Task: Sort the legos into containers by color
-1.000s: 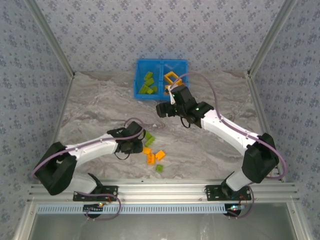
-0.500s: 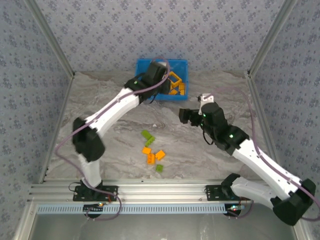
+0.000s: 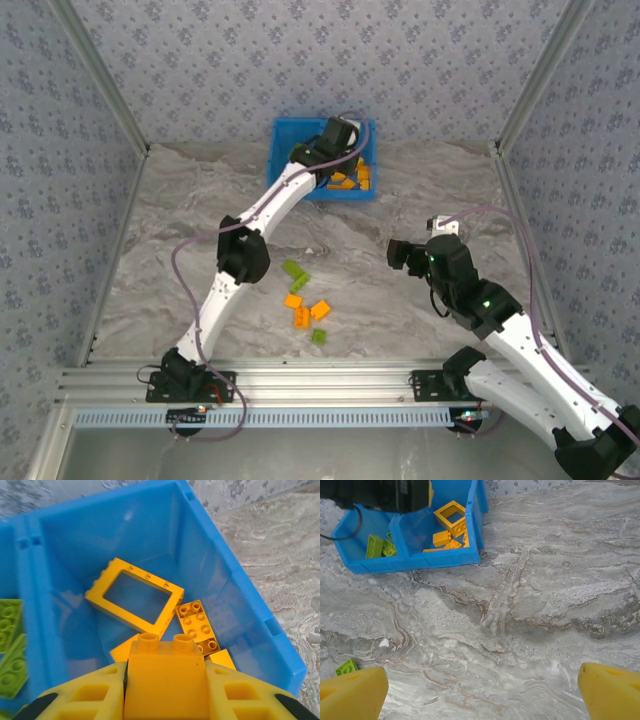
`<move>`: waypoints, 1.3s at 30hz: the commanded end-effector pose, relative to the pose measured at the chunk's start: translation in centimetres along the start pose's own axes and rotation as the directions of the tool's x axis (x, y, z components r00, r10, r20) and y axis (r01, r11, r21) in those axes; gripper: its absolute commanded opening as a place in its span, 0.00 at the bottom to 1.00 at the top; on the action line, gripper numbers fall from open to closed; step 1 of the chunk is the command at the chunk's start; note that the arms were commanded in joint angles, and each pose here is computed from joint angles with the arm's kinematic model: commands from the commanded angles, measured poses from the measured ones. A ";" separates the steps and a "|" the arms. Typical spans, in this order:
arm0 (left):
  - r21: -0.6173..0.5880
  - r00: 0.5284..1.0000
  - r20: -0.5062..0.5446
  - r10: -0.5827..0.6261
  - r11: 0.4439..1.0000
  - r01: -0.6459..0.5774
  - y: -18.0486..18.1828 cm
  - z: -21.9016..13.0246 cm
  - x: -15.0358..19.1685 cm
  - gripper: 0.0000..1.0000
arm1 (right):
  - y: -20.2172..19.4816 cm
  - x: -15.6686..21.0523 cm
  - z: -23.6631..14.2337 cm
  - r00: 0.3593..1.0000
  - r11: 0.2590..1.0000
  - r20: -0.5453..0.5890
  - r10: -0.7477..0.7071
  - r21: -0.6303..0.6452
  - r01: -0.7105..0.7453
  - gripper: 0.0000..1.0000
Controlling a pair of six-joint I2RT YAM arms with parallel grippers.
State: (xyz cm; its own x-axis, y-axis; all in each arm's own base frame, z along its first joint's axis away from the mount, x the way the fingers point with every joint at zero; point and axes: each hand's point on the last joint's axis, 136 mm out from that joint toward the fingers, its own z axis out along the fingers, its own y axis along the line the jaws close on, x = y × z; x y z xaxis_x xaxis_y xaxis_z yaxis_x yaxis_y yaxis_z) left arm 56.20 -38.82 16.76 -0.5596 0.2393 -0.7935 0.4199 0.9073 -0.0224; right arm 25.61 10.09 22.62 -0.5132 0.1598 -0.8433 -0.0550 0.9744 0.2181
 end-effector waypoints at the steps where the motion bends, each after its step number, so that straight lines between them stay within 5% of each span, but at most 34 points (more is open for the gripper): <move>1: 0.040 0.997 0.074 0.008 0.999 -0.011 -1.2 0.8 -1.4 0.24 | -0.5 0.1 -0.1 1.000 1.000 -0.004 0.014 0.015 -0.014 1.00; 6: 0.045 0.999 0.042 -0.004 0.999 0.002 -1.3 2.3 0.3 0.30 | -0.3 -0.1 -0.3 1.000 1.000 -0.003 0.016 0.006 -0.016 1.00; 12: 0.066 1.000 0.024 0.002 0.998 -0.004 -1.7 1.6 0.3 0.48 | -0.1 -0.2 -0.3 0.999 1.000 -0.010 0.030 -0.001 -0.030 1.00; 19: 0.229 0.995 0.074 -0.063 0.972 0.044 -3.9 -6.9 -5.4 0.57 | 1.2 0.6 0.8 0.997 0.999 -0.076 0.008 -0.035 -0.011 1.00; 25: 0.326 0.997 0.029 -0.070 0.944 0.057 -4.9 -16.4 -6.2 0.60 | 6.3 4.8 2.8 0.946 0.966 -0.282 -0.159 -0.244 0.090 0.99; 32: 0.270 0.997 0.050 -0.064 0.962 0.048 -2.0 -24.1 -0.1 0.63 | 14.3 13.0 2.3 0.741 0.771 -0.354 -0.570 -0.542 0.334 1.00; 39: 0.142 0.996 -0.024 -0.081 0.986 0.083 2.0 -27.3 8.6 0.80 | 17.0 18.4 4.2 0.605 0.687 -0.400 -0.688 -0.629 0.365 1.00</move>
State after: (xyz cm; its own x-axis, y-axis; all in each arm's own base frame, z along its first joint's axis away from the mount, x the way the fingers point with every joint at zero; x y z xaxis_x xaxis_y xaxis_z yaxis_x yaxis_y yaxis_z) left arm 33.15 -27.42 28.64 -0.5835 0.1782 -0.7923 0.5281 0.8244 -0.2035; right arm 19.10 28.34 8.56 -0.6706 -0.5865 -0.4543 -0.7031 0.6977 0.1372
